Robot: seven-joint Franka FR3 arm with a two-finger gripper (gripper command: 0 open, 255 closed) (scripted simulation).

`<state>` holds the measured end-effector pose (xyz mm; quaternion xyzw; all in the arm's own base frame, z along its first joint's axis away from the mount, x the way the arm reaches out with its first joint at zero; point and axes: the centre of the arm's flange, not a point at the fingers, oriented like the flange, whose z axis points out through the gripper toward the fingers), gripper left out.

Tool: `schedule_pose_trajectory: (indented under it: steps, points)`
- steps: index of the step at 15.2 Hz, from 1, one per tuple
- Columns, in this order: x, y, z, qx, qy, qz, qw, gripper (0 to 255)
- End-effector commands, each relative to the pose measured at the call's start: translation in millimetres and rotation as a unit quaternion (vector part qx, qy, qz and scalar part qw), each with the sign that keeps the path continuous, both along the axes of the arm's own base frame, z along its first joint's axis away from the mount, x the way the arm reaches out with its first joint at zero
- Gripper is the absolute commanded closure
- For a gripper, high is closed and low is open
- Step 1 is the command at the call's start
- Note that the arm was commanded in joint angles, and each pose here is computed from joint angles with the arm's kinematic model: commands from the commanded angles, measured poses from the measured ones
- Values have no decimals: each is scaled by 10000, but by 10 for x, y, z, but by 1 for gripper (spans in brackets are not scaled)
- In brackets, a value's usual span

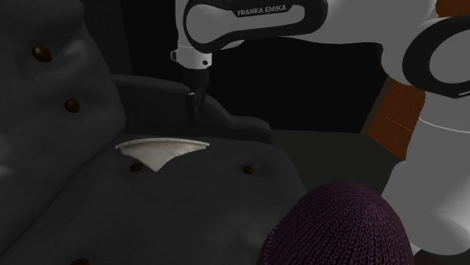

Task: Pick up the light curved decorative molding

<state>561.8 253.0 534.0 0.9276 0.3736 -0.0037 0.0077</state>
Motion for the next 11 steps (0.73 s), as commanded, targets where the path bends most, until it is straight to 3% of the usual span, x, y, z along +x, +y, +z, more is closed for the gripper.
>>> schedule_pose_trajectory:
  steps: [1,7,11]
  points:
    - [107,217,-28,1,-11,282,9996,0]
    - [364,951,-146,-2,-38,1108,9938,0]
    - [384,1033,-317,-2,-41,1197,9928,0]
